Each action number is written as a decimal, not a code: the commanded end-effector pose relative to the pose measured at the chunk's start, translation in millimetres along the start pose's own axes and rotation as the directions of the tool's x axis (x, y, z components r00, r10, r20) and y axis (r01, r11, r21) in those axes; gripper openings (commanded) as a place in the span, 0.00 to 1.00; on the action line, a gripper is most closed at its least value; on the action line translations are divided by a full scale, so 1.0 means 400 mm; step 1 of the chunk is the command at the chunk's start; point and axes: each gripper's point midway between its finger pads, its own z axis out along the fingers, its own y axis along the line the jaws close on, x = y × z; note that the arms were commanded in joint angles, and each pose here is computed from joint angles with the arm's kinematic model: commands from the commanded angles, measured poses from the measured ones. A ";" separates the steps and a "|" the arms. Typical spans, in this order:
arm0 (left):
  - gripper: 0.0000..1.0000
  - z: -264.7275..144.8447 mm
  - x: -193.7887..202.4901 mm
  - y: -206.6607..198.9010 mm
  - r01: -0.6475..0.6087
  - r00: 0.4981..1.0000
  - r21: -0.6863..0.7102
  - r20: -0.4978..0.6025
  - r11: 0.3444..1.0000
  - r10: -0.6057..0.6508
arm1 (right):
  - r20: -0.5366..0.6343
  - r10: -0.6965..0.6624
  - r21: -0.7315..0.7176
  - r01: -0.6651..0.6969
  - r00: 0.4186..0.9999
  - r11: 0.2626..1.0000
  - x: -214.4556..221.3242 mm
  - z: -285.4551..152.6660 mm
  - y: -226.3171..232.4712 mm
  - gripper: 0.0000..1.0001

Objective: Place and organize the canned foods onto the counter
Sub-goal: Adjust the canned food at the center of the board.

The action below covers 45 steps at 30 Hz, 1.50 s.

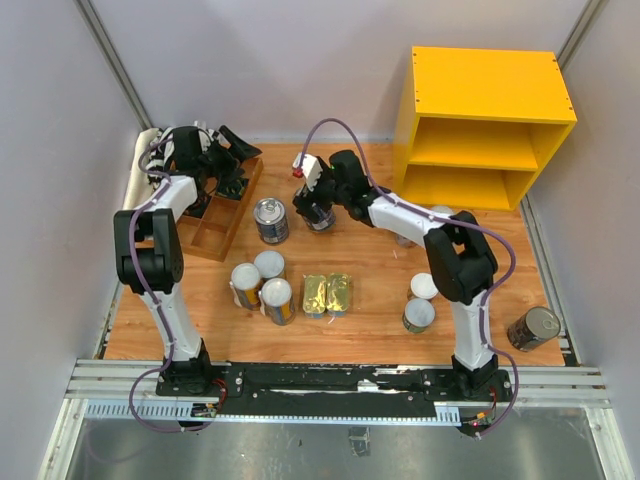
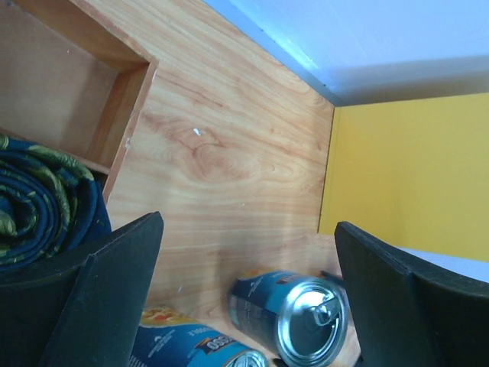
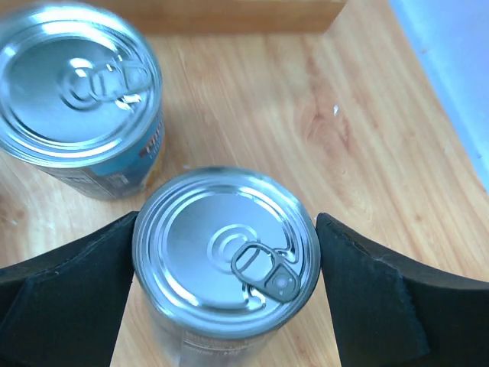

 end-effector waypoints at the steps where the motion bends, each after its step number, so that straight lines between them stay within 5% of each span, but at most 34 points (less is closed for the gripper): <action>1: 1.00 -0.049 -0.001 -0.041 -0.083 0.997 0.043 0.013 0.996 0.082 | 0.433 -0.036 0.116 -0.016 0.900 0.993 -0.306 -0.117 -0.049 0.01; 5: 1.00 -0.059 0.016 -0.046 -0.137 0.991 0.027 0.010 0.990 0.137 | 0.516 -0.003 0.102 -0.059 0.857 0.993 -0.314 -0.149 -0.032 0.01; 15: 0.99 -0.062 0.059 -0.017 -0.165 0.986 -0.002 -0.019 0.986 0.164 | 0.500 0.016 0.041 -0.043 0.866 0.998 -0.279 -0.148 0.012 0.01; 34: 0.98 -0.046 0.099 -0.024 -0.401 0.916 -0.121 -0.023 0.908 0.402 | 0.337 0.087 -0.172 -0.030 0.938 0.985 -0.165 -0.234 0.282 0.02; 37: 0.98 -0.044 0.091 -0.024 -0.422 0.906 -0.130 -0.018 0.897 0.424 | 0.311 0.097 -0.194 -0.036 0.945 0.980 -0.148 -0.234 0.297 0.24; 40: 0.98 -0.038 0.087 -0.031 -0.463 0.886 -0.135 -0.025 0.876 0.464 | 0.299 0.098 -0.215 -0.033 0.949 0.976 -0.151 -0.244 0.310 0.64; 43: 0.97 -0.026 0.088 -0.045 -0.496 0.867 -0.135 -0.035 0.858 0.497 | 0.343 0.068 -0.185 -0.004 0.937 0.983 -0.187 -0.272 0.301 0.86; 45: 0.96 -0.018 0.092 -0.049 -0.511 0.859 -0.134 -0.049 0.849 0.509 | 0.382 0.060 -0.160 0.002 0.922 0.987 -0.225 -0.298 0.287 0.93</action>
